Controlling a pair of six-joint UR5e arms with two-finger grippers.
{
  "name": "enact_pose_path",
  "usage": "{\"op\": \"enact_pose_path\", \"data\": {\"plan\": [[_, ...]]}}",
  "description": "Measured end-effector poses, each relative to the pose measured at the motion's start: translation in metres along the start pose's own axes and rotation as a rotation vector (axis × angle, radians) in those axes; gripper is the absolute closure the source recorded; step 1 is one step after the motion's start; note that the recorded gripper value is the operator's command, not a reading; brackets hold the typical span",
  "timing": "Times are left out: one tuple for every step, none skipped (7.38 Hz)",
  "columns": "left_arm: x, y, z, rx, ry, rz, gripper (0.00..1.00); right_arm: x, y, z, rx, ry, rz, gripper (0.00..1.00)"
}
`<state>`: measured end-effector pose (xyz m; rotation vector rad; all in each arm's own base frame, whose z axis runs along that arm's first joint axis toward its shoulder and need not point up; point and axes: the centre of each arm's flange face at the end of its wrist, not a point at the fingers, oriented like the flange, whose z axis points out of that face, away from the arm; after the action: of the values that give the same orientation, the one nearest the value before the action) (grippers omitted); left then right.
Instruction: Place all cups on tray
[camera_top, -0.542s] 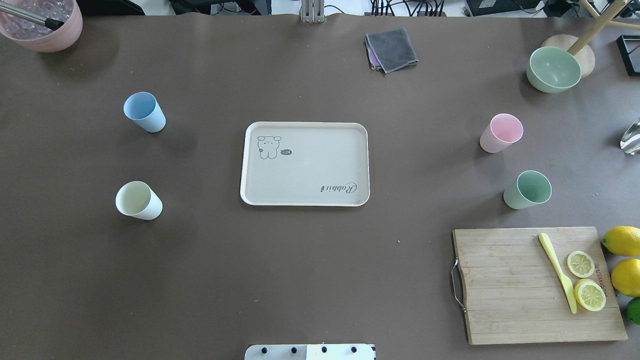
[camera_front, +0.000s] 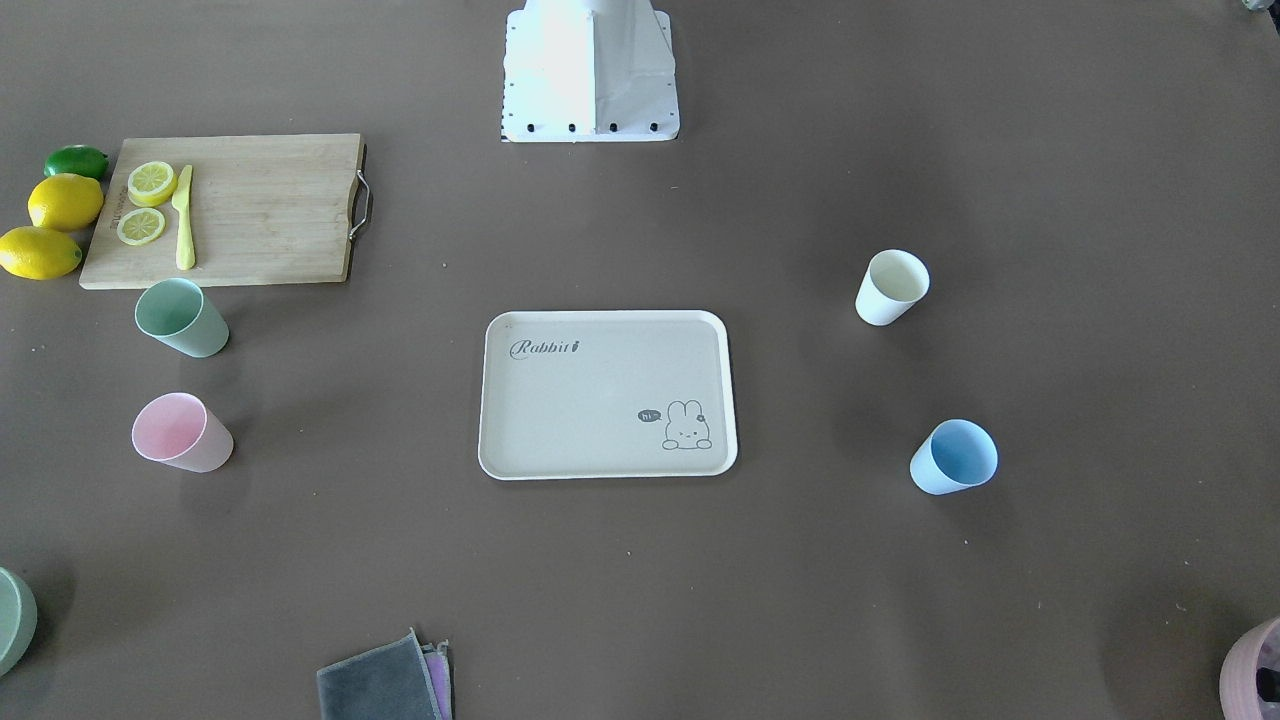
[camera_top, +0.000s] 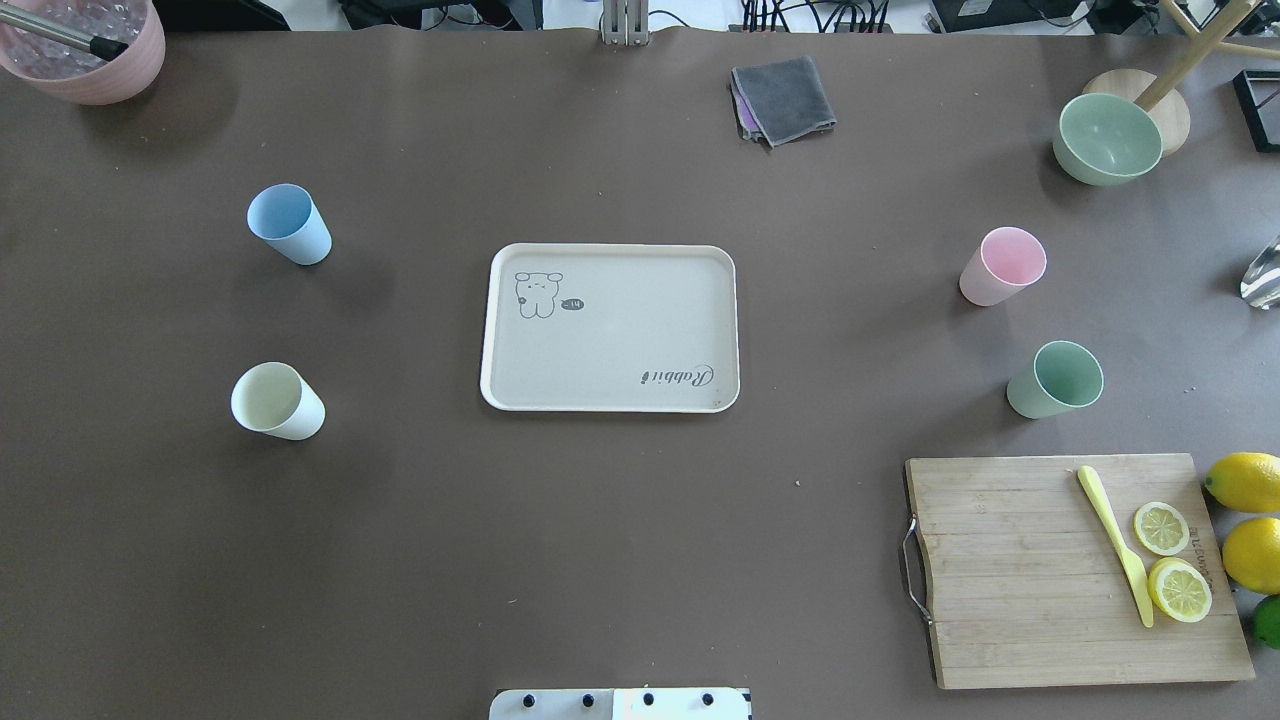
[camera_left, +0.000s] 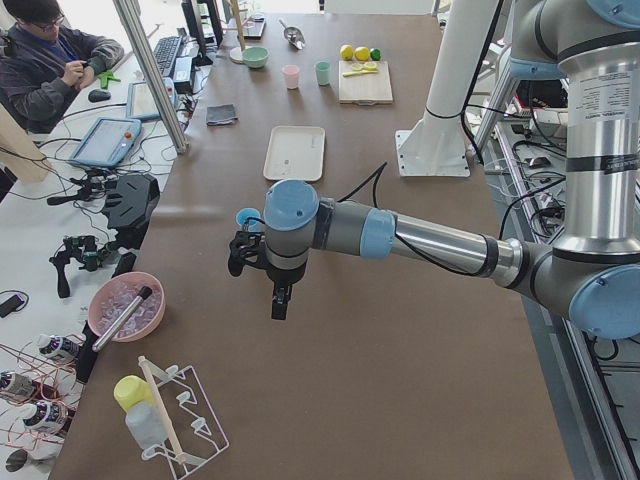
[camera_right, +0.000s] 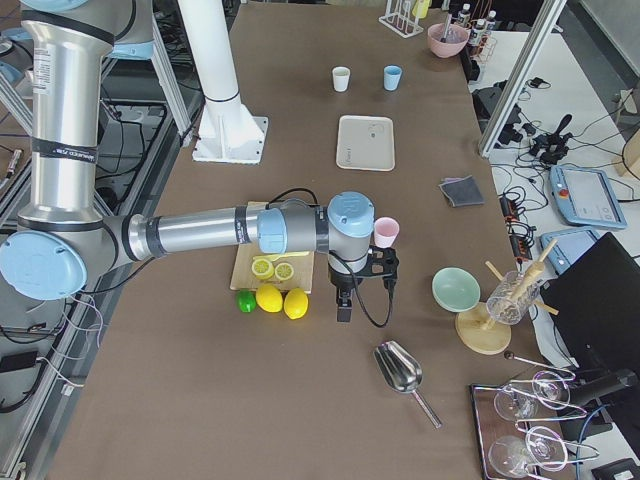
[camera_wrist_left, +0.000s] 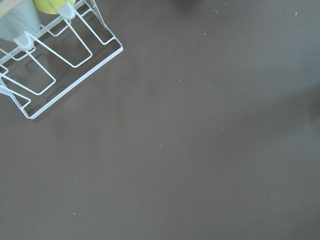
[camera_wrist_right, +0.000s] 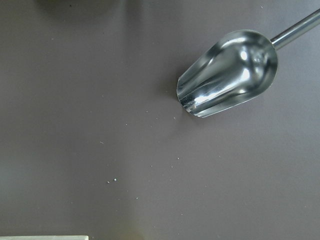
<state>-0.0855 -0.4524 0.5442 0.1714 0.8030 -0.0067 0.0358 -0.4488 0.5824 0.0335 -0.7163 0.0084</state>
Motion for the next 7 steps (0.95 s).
{"op": "enact_pose_path", "data": {"plan": [[0.004, -0.002, -0.003, 0.008, 0.000, 0.009, 0.02, -0.005, -0.004, -0.005, 0.011, -0.001, -0.010, 0.00], [0.008, -0.005, -0.007, 0.027, 0.002, 0.028, 0.02, -0.010, -0.008, -0.010, 0.023, -0.001, -0.017, 0.00], [0.013, -0.009, -0.012, 0.067, 0.005, 0.067, 0.02, -0.019, -0.016, -0.020, 0.046, -0.004, -0.031, 0.00], [0.018, -0.013, -0.017, 0.119, 0.008, 0.117, 0.02, -0.027, -0.025, -0.032, 0.074, -0.007, -0.044, 0.00], [0.023, -0.022, -0.021, 0.178, 0.009, 0.173, 0.02, -0.033, -0.035, -0.049, 0.110, -0.009, -0.055, 0.00], [0.026, -0.034, -0.024, 0.223, 0.016, 0.206, 0.02, -0.037, -0.043, -0.065, 0.145, -0.010, -0.068, 0.00], [0.029, -0.043, -0.025, 0.244, 0.034, 0.212, 0.02, -0.037, -0.046, -0.075, 0.173, -0.006, -0.092, 0.00]]}}
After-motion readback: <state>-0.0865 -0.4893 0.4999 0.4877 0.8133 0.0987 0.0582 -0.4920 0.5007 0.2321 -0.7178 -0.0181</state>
